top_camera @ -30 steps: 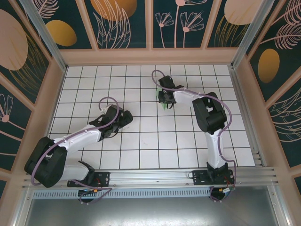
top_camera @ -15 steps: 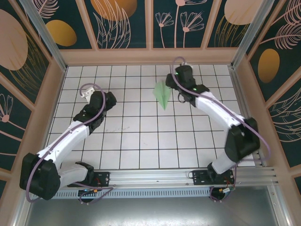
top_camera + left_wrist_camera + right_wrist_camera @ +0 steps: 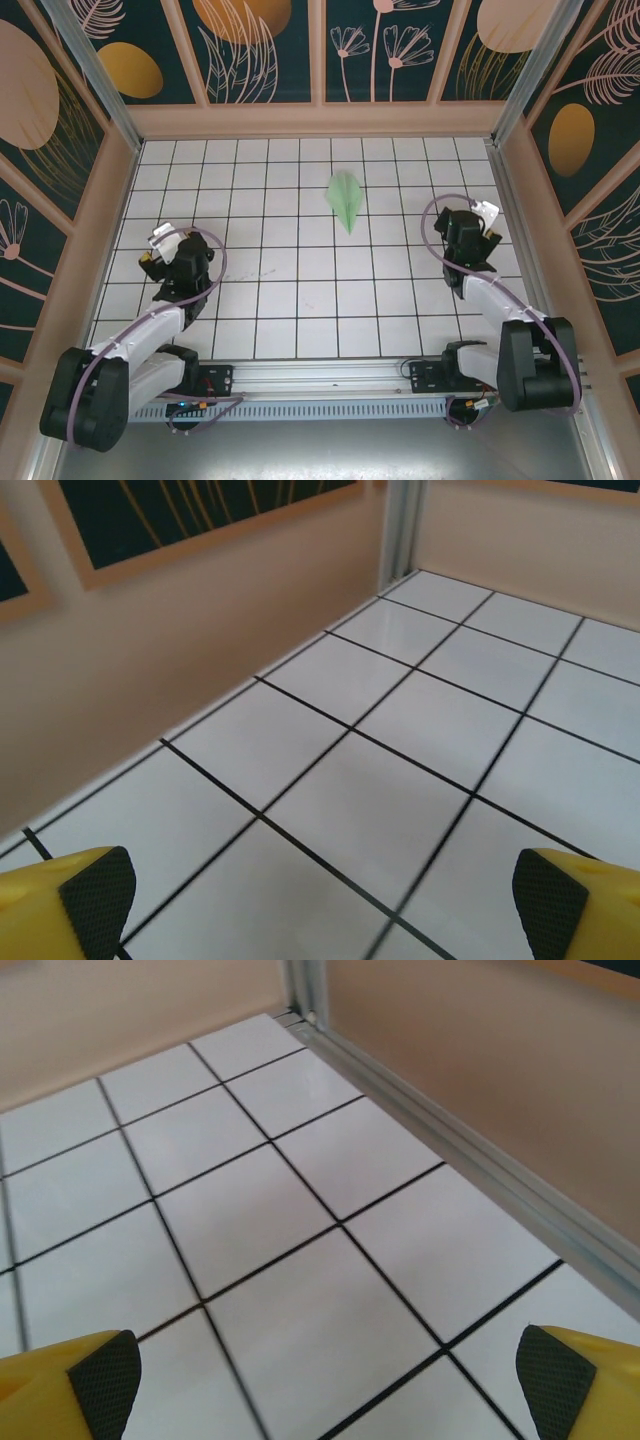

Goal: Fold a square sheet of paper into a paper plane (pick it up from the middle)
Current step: Move the paper plane to the top-center of the table, then reset both arms

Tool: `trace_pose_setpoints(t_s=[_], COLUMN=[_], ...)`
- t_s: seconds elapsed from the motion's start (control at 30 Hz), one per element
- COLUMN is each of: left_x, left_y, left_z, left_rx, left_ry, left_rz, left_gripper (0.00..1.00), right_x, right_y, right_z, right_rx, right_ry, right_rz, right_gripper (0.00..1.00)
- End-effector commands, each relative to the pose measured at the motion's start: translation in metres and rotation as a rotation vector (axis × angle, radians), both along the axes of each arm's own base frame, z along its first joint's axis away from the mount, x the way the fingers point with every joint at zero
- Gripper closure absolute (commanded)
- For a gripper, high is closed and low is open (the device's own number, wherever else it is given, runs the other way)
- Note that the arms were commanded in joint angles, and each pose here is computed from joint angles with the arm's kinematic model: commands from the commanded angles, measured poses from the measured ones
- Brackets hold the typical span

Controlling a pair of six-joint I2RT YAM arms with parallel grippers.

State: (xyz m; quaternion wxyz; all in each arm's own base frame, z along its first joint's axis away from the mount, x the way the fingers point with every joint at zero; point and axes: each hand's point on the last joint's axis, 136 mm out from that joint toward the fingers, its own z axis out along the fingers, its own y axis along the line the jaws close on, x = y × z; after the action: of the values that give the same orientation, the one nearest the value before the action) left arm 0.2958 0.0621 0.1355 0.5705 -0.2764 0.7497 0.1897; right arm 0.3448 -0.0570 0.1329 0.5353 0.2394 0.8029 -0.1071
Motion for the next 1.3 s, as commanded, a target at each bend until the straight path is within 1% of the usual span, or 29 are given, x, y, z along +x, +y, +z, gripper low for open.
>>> trace_pose_setpoints(t_s=[0.0, 0.1, 0.2, 0.37, 0.43, 0.63, 0.83, 1.27], left_x=[0.009, 0.019, 0.032, 0.046, 0.05, 0.057, 0.072, 0.073], left_y=[0.011, 0.007, -0.002, -0.012, -0.016, -0.03, -0.035, -0.03], left_z=[0.019, 0.008, 0.008, 0.019, 0.023, 0.024, 0.005, 0.004], left_rx=[0.051, 0.04, 0.071, 0.111, 0.116, 0.077, 0.075, 0.064], left_ry=[-0.1, -0.109, -0.094, -0.154, -0.188, -0.262, -0.213, -0.21], left_rz=[0.011, -0.056, -0.134, -0.245, -0.291, -0.414, -0.447, -0.425], left_gripper=[0.01, 0.01, 0.01, 0.01, 0.01, 0.02, 0.01, 0.01], right_x=[0.011, 0.014, 0.017, 0.026, 0.025, 0.028, 0.028, 0.029], right_y=[-0.009, -0.003, 0.005, 0.021, 0.027, 0.033, 0.036, 0.035], right_z=[0.018, 0.009, 0.005, 0.004, 0.008, -0.005, -0.011, -0.011], right_rx=[-0.056, -0.077, -0.096, -0.105, -0.11, -0.071, -0.068, -0.065], right_ry=[-0.141, -0.185, -0.21, -0.226, -0.27, -0.278, -0.276, -0.276], right_rz=[-0.007, 0.047, 0.104, 0.215, 0.257, 0.341, 0.363, 0.364], right_gripper=[0.01, 0.01, 0.01, 0.01, 0.01, 0.01, 0.01, 0.01])
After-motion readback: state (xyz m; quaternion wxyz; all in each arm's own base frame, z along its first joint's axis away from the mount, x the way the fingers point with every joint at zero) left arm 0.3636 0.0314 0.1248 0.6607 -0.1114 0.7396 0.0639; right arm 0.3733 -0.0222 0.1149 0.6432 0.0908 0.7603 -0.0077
